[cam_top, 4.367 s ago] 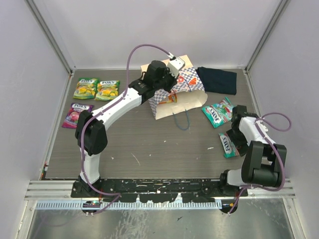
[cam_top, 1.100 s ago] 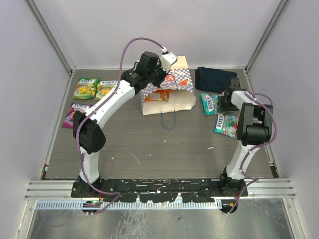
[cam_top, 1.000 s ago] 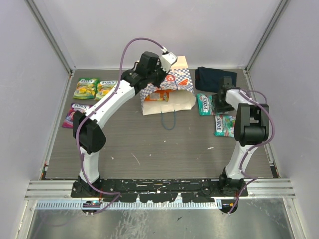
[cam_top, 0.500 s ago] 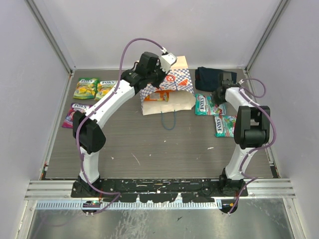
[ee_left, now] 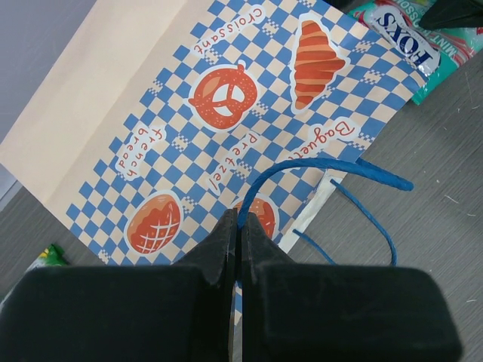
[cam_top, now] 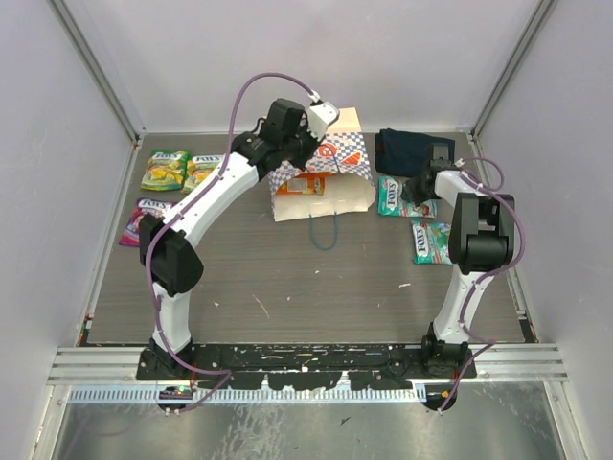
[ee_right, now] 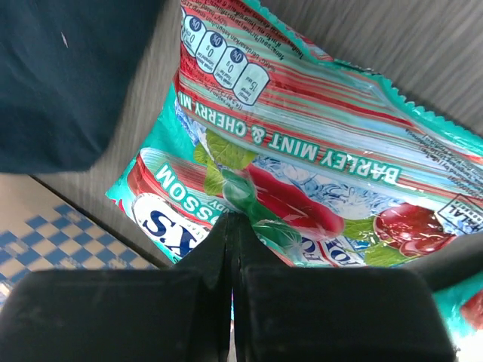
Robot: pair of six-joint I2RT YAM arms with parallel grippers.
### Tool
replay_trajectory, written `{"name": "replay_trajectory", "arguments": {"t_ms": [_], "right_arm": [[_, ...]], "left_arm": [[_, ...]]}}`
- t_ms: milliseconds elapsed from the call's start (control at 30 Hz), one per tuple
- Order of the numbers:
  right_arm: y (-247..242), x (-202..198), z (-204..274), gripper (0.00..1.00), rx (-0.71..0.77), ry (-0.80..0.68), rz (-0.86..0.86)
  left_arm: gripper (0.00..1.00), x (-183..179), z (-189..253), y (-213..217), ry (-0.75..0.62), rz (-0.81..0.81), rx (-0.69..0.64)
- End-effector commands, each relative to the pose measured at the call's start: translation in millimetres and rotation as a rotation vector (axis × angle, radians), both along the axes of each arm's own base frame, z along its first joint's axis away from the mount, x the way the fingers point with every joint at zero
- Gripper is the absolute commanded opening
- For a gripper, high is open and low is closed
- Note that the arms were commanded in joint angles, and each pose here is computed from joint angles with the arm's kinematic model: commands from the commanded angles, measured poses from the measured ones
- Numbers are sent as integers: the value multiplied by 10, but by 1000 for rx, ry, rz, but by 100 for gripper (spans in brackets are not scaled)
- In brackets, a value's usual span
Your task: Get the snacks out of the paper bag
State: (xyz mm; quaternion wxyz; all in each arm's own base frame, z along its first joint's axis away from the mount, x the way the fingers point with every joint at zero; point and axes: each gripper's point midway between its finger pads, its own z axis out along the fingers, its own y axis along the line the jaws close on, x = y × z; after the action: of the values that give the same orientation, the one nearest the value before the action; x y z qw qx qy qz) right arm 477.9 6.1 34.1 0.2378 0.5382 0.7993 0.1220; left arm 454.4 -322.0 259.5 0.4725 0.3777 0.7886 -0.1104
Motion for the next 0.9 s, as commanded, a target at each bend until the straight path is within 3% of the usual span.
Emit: {"name": "replay_trajectory", "arguments": {"t_ms": [0, 333, 367, 467, 667, 800, 867], "right_arm": [[-413, -109, -334, 1, -39, 70, -50], [-657, -76, -161, 1, -30, 16, -11], [-625, -15, -53, 5, -20, -25, 12], [-560, 157, 516, 27, -22, -188, 69], [-198, 7, 1375, 52, -187, -400, 255], [471, -471, 1243, 74, -204, -486, 406], [758, -785, 1083, 78, -136, -547, 444]], "left_arm": [[0, 88, 259, 17, -51, 26, -38], [0, 120, 277, -28, -42, 26, -47], [0, 120, 277, -33, -41, 26, -48], [0, 125, 293, -33, -45, 26, -51], [0, 143, 399, -45, -45, 35, -80], [0, 123, 444, -109, -29, 36, -88], [0, 111, 468, -156, -44, 33, -86]]}}
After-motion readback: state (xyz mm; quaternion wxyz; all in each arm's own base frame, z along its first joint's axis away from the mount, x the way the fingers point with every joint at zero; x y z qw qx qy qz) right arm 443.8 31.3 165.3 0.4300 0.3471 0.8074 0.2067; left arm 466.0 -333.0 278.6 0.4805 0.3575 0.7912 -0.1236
